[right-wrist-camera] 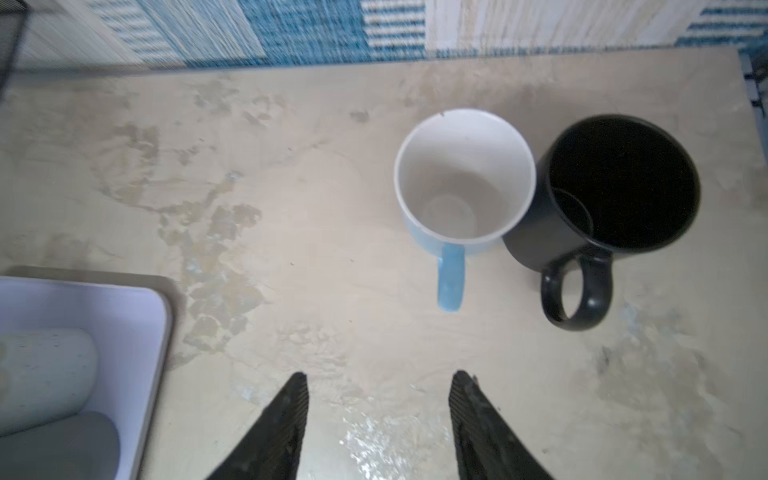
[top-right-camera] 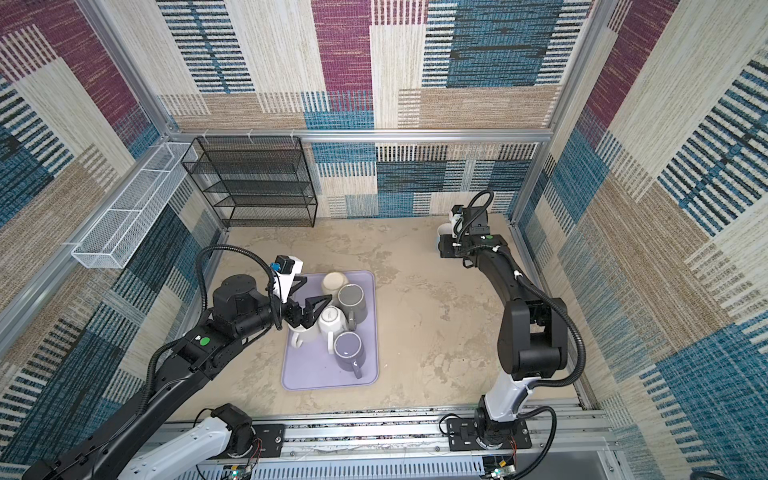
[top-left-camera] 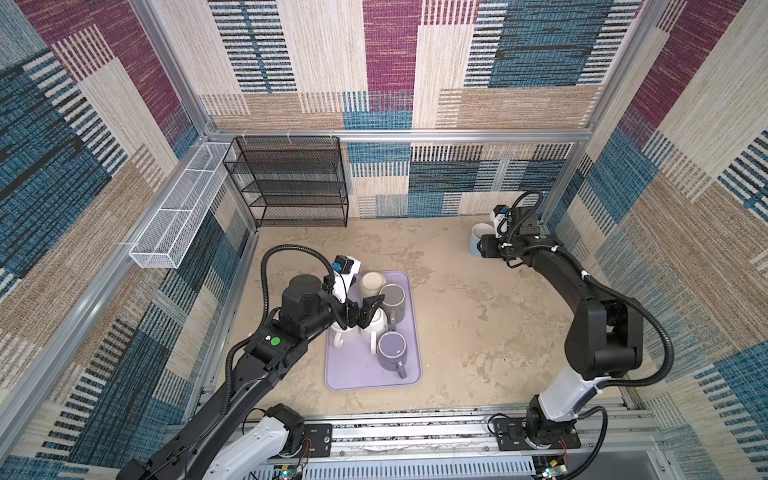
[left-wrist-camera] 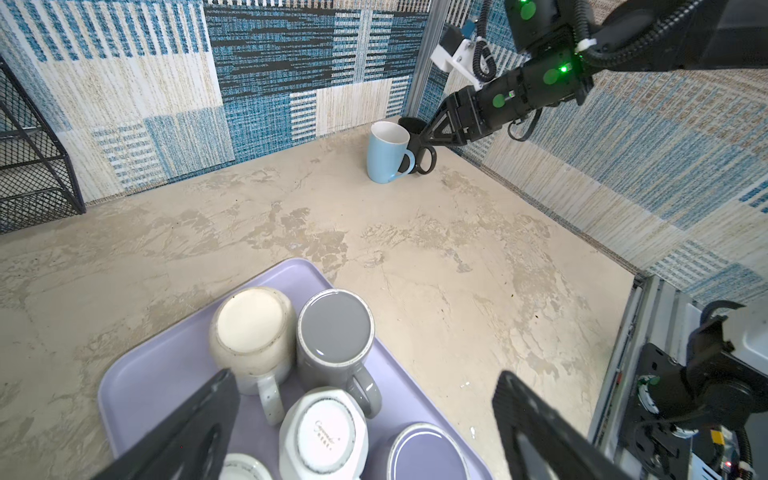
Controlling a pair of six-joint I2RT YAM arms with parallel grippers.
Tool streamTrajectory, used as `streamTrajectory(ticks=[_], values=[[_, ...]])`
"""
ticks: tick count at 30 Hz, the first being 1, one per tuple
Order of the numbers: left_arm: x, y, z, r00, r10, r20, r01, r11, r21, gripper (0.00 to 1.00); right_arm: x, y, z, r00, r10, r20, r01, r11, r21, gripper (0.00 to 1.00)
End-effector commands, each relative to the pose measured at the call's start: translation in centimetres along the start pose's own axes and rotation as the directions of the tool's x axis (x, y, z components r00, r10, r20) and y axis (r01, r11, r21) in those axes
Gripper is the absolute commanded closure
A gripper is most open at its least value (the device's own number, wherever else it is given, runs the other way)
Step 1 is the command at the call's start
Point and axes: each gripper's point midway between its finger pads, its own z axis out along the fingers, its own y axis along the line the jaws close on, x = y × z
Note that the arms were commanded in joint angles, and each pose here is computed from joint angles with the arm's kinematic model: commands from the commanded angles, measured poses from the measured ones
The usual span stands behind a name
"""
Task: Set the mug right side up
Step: 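Open the right gripper and raise it off the light blue mug, then move the left gripper over the tray's white mugs while the right gripper withdraws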
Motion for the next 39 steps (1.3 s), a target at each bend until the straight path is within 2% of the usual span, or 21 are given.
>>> streamTrajectory(ticks=[1,6,11,15,21,29,35,39], values=[[0.5,0.9,0.0,1.0,-0.028,-0.01,0.027,0.998,-0.049,0.04,-1.4,2.8,-1.1,0.993,0.02,0.112,-0.005,0.991,-0.134,0.43],[1.2,1.8,-0.2,0.999,-0.043,-0.028,0.04,0.994,-0.101,0.03,0.1,5.0,-1.6,0.991,0.038,0.125,-0.011,0.978,-0.208,0.44],[2.0,2.7,-0.4,0.995,-0.083,-0.06,0.072,0.984,-0.161,0.04,1.0,6.9,-1.3,0.993,0.021,0.119,0.008,0.972,-0.233,0.46],[3.4,3.8,-0.9,0.982,-0.133,-0.131,0.099,0.966,-0.239,0.05,1.6,8.4,-1.0,0.994,0.0,0.11,0.028,0.967,-0.255,0.47],[5.9,5.9,-1.3,0.948,-0.238,-0.211,0.144,0.913,-0.383,0.05,2.6,8.8,0.0,0.996,0.003,0.089,0.02,0.966,-0.258,0.48],[9.6,9.2,-2.5,0.889,-0.338,-0.309,0.099,0.801,-0.591,0.08,4.2,8.8,1.0,0.999,0.014,0.051,0.0,0.962,-0.272,0.48],[11.7,9.5,-2.6,0.854,-0.383,-0.353,0.093,0.779,-0.62,0.08,4.5,8.9,1.4,0.999,0.013,0.036,-0.003,0.961,-0.277,0.48],[13.6,9.0,-2.4,0.819,-0.422,-0.389,0.112,0.782,-0.613,0.11,4.6,9.0,1.5,0.999,0.016,0.031,-0.006,0.959,-0.285,0.48]])
